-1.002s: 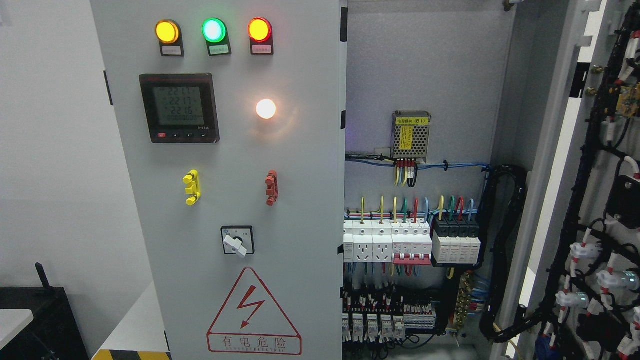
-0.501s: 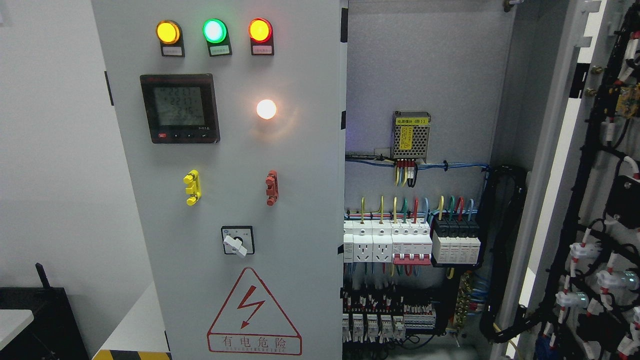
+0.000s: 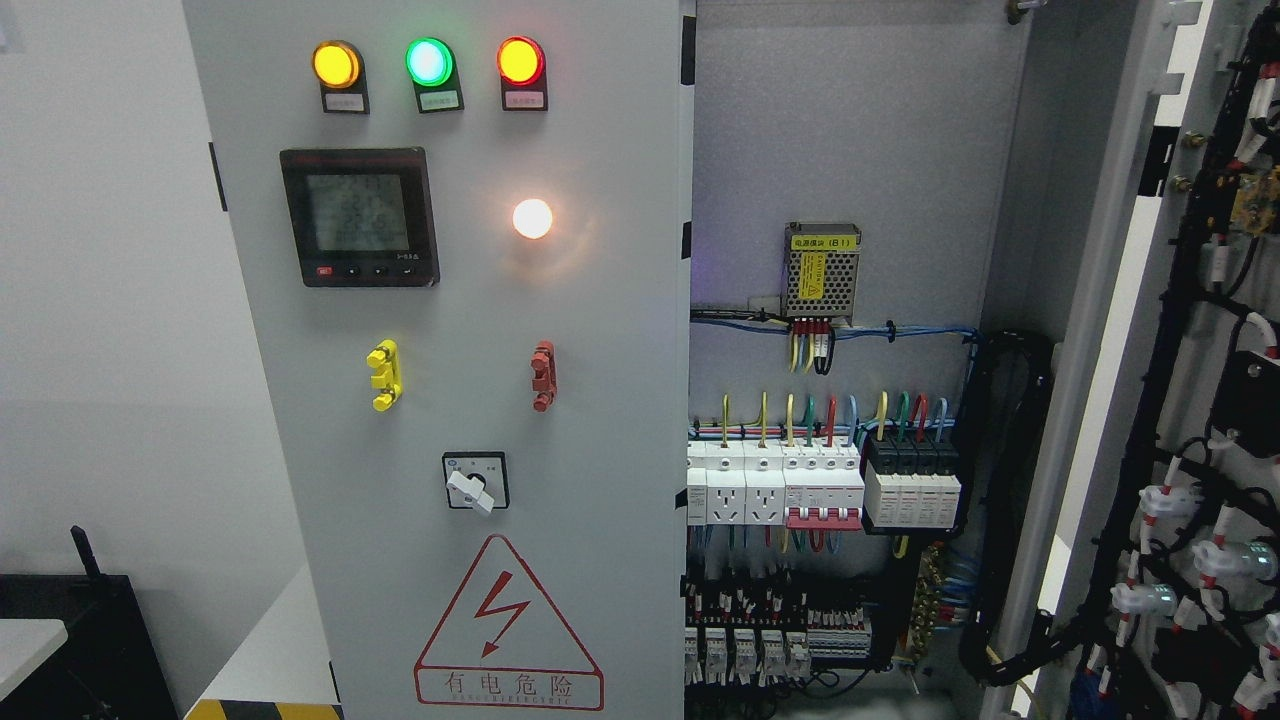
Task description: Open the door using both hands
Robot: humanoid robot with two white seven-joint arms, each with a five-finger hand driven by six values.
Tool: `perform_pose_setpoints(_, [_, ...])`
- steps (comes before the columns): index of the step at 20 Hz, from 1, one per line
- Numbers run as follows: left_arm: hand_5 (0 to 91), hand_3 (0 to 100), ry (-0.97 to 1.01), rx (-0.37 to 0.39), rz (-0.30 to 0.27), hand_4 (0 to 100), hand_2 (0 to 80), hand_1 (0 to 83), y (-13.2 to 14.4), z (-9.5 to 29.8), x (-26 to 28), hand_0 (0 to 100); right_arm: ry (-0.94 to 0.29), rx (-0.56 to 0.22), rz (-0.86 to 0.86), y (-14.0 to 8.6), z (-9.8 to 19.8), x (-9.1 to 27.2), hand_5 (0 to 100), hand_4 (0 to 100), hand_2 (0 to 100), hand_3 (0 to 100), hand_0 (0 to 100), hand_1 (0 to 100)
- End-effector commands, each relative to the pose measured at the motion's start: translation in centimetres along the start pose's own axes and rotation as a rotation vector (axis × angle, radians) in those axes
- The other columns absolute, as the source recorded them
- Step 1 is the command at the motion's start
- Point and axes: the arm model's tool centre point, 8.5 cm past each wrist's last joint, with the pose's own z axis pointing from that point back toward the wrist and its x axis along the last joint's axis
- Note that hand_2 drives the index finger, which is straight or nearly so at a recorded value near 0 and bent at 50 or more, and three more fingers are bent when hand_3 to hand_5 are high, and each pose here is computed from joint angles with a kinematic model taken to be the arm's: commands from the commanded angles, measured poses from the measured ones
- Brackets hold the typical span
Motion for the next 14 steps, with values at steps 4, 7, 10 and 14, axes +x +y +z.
perform_pose_setpoints(4, [0.0, 0, 0.343, 0.018, 0.384, 0, 0.0, 0.0, -9.9, -2.6, -15.3, 0, 0.0, 0.0, 0.0, 0.0, 0.0, 0.0, 0, 0, 0, 0, 38, 0])
perform_pose_setpoints(7, [0.0, 0, 0.437, -0.012, 0.419, 0, 0.0, 0.0, -12.7, -2.9, -16.8, 0, 0.0, 0.0, 0.0, 0.0, 0.0, 0.0, 0, 0, 0, 0, 38, 0])
perform_pose_setpoints(10, [0.0, 0, 0.524, -0.085, 0.398, 0, 0.0, 0.0, -16.9, -2.8, -18.0, 0, 0.0, 0.001, 0.0, 0.1, 0.0, 0.0, 0, 0, 0, 0, 38, 0])
perform_pose_setpoints(14, [0.0, 0, 0.593, -0.133, 0.322, 0, 0.0, 0.0, -19.3, -2.4, -19.0, 0, 0.0, 0.001, 0.0, 0.1, 0.0, 0.0, 0, 0, 0, 0, 38, 0])
